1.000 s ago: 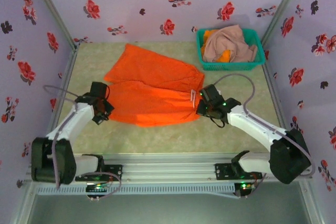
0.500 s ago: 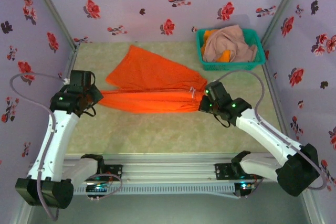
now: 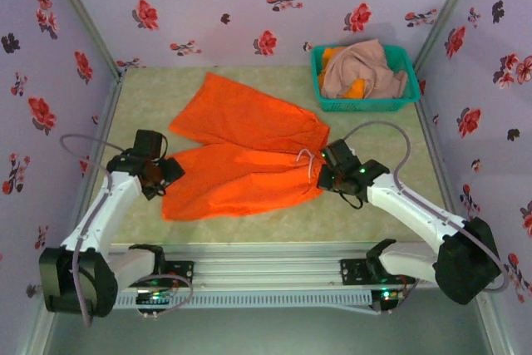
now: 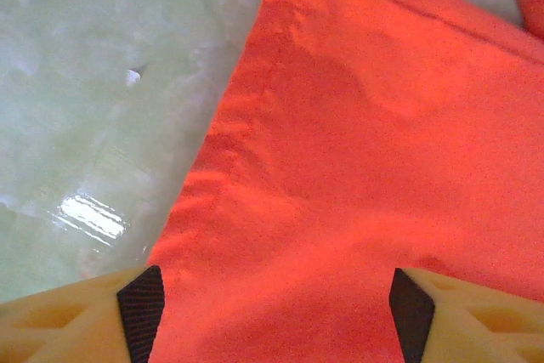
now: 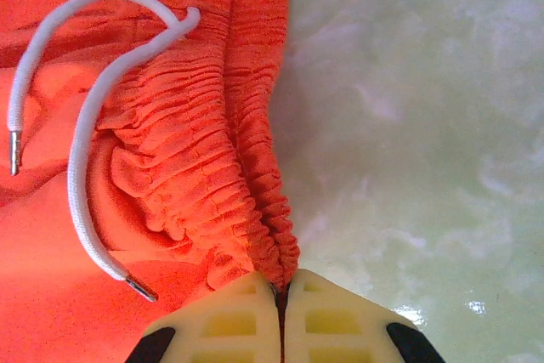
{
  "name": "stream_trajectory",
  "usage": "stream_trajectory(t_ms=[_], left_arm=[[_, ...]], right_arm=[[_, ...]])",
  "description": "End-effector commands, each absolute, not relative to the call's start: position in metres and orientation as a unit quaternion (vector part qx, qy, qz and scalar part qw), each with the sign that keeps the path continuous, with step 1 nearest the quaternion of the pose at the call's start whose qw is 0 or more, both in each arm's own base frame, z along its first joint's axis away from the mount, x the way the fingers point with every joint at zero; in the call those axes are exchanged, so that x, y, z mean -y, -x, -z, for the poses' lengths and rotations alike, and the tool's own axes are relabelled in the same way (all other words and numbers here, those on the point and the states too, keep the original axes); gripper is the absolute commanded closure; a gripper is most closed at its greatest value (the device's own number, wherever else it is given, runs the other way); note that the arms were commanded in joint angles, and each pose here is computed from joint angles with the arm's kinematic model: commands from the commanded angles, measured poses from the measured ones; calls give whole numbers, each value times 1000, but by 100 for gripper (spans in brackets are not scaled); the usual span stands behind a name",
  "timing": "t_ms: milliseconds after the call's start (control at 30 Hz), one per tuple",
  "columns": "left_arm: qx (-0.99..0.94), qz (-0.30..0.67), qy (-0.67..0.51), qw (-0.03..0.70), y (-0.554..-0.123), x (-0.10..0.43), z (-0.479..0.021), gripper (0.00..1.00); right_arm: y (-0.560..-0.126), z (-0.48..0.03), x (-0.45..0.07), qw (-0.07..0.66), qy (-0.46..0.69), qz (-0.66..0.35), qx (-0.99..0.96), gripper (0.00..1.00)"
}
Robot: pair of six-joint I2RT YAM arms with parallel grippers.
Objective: Fold and stack the shorts
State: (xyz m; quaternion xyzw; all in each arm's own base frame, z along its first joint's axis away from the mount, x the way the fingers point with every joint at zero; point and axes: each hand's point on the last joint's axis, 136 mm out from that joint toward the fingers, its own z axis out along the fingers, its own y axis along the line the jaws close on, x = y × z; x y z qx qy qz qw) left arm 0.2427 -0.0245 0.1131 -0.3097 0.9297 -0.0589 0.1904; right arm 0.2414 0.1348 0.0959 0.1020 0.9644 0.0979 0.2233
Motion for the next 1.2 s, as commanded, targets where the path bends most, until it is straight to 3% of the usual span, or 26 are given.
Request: stream_trajectory(t_ms=[0,333,633,1067,1167], left_arm=[[-916,44,350,192,-225,15,-119,20],[-903,13,410,129,-164,14,-88,20],[-906,-33,411,93,-141,16,-50,29],[-915,-4,385,116,-182,39,-26,70],[-916,1,383,120,-188,42,-25,90]], right_arm=[[-248,-95,-129,243,-130,-87,-957,100],[-249,-92,-124,255,-140,-81,-953,100],[-247,-89,-125,252,-145,-86,-953,100],[-245,-87,-123,250,-149,-85,-953,100],[-245,-87,-124,250,-148,-88,-953,100]])
